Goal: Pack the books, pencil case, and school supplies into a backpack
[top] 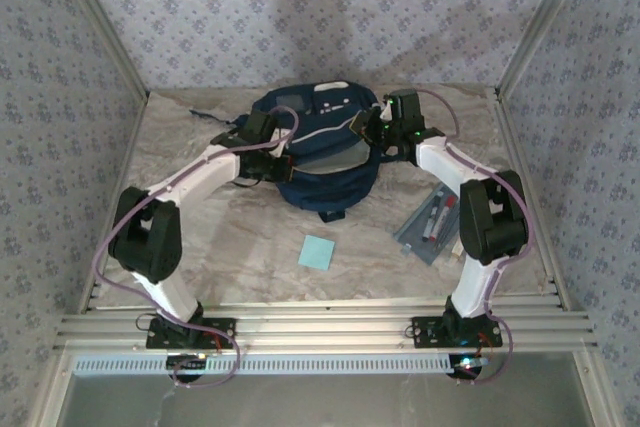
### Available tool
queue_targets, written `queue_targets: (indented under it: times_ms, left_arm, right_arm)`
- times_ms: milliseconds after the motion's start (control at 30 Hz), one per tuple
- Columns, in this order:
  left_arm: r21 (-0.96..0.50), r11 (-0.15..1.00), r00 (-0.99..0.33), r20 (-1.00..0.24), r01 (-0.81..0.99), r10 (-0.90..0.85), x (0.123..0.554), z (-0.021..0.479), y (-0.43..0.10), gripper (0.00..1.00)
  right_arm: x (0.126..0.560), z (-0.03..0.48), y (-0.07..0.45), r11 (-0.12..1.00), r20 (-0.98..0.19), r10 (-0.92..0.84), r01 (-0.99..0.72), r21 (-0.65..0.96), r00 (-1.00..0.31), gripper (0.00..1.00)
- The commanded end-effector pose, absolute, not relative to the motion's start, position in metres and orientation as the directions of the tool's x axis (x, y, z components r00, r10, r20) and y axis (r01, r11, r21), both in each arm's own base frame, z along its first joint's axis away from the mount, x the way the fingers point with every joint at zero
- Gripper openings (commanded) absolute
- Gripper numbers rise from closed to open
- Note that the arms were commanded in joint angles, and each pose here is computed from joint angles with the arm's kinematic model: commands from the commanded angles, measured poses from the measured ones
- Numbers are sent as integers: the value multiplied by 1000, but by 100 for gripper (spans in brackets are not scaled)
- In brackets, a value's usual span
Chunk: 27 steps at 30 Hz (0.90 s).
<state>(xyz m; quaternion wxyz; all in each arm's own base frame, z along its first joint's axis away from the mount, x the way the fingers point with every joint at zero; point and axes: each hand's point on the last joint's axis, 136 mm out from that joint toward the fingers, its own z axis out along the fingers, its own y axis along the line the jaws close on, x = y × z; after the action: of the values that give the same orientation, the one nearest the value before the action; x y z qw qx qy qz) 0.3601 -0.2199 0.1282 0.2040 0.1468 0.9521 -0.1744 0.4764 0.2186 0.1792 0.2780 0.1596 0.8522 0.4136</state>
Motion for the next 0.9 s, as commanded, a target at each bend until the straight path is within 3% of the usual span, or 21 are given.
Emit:
queue_targets:
  times_ms: [0,200,400,467,600,867]
  left_arm:
    - [-252,912,-908,-353,323,224,331,134,-188,0]
    - [-209,930,-934,-262,302,244,325,121,-176,0]
    - [26,972,-944,-232,236,235,335,104,-136,4]
    - [31,967,-939,-232,252,252,336,101,-140,8]
    - [156,945,-920,-228,287,317,338,92,-138,6]
    - [256,948,-911,-313,190,268,391,80,-115,4]
  right_arm:
    - [500,230,180,656,-507,538,-43,753,-673,0]
    - [500,232,181,664,-519,524,-57,745,-675,0]
    - [502,231,171,697,-544,483,-75,713,-686,0]
    - [506,229,170,695,-541,477,-80,715,-693,0]
    - [510,228,176,687,-530,448,-102,719,-720,0]
    - [499,236,187,671,-538,411,-155,725,-736,0]
